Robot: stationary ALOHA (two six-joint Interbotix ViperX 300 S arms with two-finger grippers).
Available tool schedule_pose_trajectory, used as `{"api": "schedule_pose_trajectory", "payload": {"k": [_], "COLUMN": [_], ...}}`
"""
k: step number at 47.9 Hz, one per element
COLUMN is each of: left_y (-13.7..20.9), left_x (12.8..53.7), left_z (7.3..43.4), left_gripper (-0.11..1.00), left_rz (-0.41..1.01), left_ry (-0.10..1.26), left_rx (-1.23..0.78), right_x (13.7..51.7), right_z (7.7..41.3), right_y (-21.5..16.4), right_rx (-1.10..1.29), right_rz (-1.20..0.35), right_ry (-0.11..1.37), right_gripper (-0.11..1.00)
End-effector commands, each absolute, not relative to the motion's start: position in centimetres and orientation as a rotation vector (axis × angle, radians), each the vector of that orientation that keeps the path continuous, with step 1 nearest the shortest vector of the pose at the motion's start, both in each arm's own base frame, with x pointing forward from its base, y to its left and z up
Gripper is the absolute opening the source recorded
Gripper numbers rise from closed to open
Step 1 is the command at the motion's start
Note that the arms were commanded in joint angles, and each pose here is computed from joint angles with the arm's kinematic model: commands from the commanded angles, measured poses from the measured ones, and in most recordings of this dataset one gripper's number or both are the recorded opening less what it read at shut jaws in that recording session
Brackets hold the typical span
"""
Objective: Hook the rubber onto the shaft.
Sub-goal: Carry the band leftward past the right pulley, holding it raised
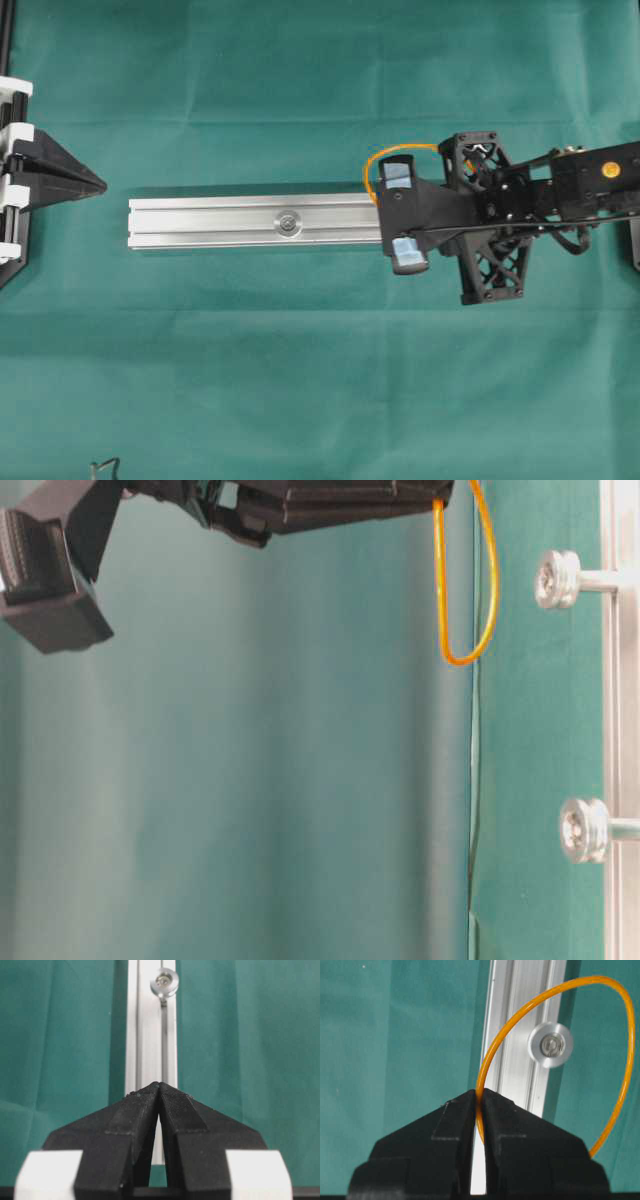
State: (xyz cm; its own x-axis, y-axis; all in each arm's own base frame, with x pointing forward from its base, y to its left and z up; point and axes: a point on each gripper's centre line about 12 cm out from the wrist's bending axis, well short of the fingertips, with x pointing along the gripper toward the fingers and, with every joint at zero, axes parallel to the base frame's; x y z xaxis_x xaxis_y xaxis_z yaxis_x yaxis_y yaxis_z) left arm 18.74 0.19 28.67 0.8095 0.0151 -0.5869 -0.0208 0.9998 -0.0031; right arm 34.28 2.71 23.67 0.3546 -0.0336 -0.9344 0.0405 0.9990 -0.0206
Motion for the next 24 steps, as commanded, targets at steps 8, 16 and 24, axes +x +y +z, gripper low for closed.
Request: {"api": "schedule_pose_trajectory", "payload": {"k": [8, 16, 24], "left_y": [0.18, 0.18, 0.18], "left_x": [19.08, 19.08, 19.11], "left_z": [29.85, 29.85, 29.83], "left_gripper": [0.02, 0.02, 0.02], "left_rz": [0.018, 0.018, 0.018], "left_ry": [0.595, 0.595, 0.595], "left_rx": [-0.006, -0.006, -0.006], "right_x": [35.27, 35.29, 35.23], "right_z": [24.69, 24.64, 24.60], "right_y": [2.69, 2.74, 2.68], "right_rx": [0.010, 0.009, 0.010], "right_rz": [-0.046, -0.045, -0.046], "right_ry": [1.155, 1.157, 1.157], "right_gripper": [0.07, 0.07, 0.07]}}
